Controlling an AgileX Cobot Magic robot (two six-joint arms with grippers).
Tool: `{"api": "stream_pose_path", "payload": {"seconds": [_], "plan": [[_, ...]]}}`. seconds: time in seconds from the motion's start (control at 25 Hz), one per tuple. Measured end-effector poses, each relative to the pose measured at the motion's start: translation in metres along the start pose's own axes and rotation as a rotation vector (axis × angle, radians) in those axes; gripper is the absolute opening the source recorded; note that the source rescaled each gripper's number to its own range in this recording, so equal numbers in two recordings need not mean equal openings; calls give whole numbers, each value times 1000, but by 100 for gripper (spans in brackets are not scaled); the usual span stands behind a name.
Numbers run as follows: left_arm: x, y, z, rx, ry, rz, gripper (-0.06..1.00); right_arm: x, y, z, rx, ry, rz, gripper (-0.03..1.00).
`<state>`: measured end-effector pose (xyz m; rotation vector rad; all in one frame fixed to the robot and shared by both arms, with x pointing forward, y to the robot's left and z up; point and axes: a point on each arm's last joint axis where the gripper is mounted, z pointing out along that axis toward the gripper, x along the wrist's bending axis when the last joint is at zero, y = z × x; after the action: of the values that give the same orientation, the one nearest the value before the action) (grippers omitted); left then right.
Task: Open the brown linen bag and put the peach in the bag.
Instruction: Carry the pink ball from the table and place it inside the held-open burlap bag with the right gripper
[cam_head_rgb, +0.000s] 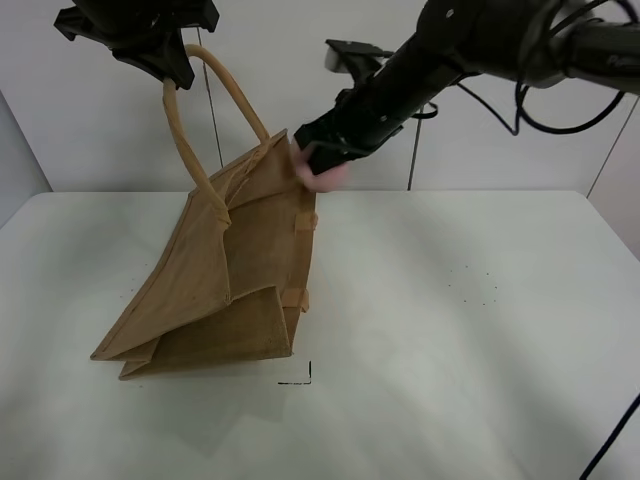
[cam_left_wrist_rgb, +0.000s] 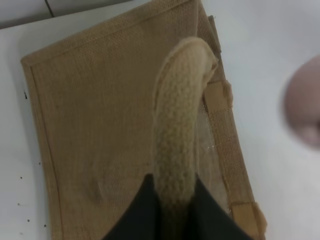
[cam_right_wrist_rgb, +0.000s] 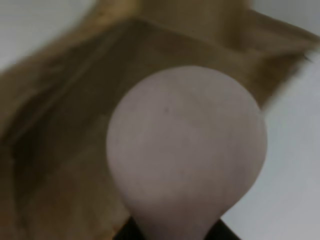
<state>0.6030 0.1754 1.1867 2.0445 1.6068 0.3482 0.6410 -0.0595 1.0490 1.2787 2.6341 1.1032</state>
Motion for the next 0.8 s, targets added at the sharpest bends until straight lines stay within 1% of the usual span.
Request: {"api": "stream_pose_path", "payload": {"seconds": [0.08, 0.2, 0.32, 0.52, 0.64, 0.8], "plan": [[1, 0, 0, -1, 9, 4, 0, 3, -4, 22, 6, 27, -30, 0], [2, 0, 0, -1, 17, 6, 0, 0, -14, 53, 38, 88, -60, 0], [2, 0, 0, -1, 17, 6, 0, -3, -21, 72, 36, 143, -90, 0], [2, 0, 0, -1, 18, 7, 0, -6, -31, 101, 10, 231, -105, 0], [2, 0, 0, -1, 18, 7, 0, -4, -39, 121, 10, 257, -115, 0], [2, 0, 0, -1, 18, 7, 0, 6, -46, 143, -10, 254, -141, 0]]}}
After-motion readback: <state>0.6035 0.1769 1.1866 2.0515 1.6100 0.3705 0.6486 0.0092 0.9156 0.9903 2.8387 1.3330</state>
